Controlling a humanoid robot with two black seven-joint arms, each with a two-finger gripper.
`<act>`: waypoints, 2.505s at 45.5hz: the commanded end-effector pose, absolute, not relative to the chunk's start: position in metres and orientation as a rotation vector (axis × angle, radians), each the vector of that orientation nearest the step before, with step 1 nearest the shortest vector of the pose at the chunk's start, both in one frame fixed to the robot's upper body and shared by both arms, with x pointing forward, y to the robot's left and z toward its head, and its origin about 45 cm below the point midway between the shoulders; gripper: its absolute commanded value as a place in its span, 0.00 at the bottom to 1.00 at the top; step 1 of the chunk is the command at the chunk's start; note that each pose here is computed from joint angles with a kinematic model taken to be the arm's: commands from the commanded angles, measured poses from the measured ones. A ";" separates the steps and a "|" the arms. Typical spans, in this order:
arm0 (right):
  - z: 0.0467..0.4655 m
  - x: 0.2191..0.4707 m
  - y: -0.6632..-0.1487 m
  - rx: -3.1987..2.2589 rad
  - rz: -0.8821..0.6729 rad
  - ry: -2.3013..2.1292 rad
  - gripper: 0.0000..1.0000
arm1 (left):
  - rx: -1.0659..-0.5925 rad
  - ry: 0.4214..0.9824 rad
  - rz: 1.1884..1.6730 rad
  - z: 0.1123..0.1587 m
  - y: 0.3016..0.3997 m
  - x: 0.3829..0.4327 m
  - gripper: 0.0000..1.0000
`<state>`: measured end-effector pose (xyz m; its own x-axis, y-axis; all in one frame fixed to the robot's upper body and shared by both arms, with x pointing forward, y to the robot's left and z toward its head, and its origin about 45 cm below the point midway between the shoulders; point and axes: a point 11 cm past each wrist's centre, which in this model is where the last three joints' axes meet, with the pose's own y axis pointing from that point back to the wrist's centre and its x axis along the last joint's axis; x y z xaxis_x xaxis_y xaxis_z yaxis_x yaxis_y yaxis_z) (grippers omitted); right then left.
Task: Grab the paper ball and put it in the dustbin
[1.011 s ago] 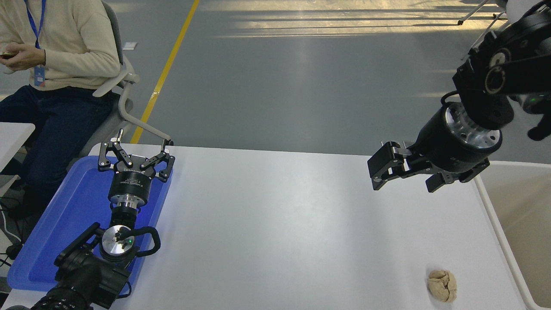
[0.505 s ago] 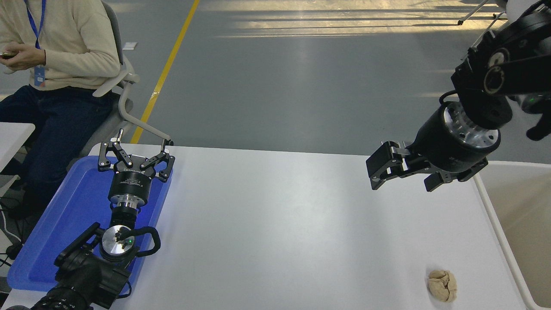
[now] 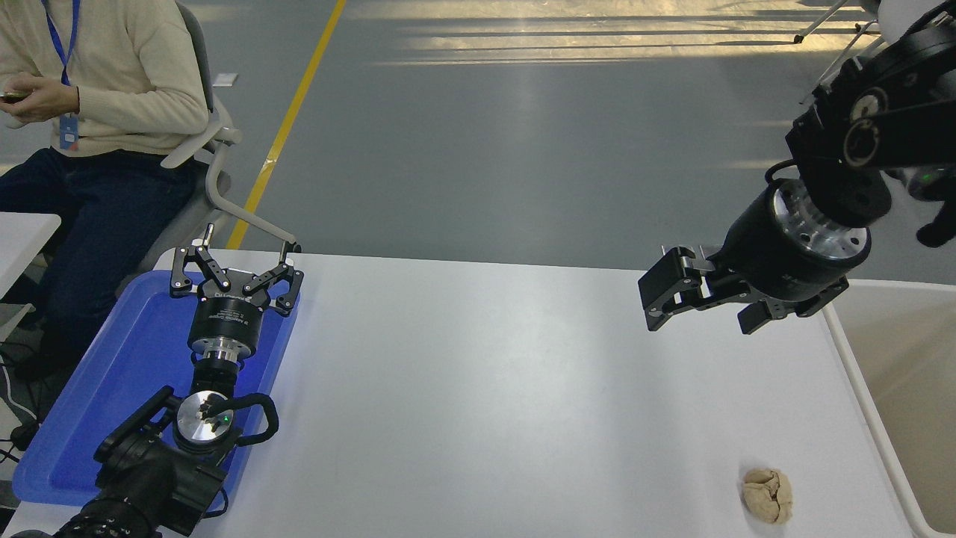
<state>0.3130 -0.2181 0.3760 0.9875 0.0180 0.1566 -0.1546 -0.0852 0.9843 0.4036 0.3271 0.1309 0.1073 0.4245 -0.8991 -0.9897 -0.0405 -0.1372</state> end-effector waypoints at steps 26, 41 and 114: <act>0.306 0.292 -0.321 1.622 0.046 -0.118 1.00 | -0.986 0.762 1.340 0.1310 0.3273 0.4036 1.00; 0.258 0.270 -0.351 1.618 0.018 -0.115 1.00 | -0.985 0.763 1.341 0.1309 0.3274 0.4036 1.00; 0.076 0.234 -0.385 1.580 0.157 -0.152 0.98 | -0.985 0.763 1.341 0.1309 0.3274 0.4036 1.00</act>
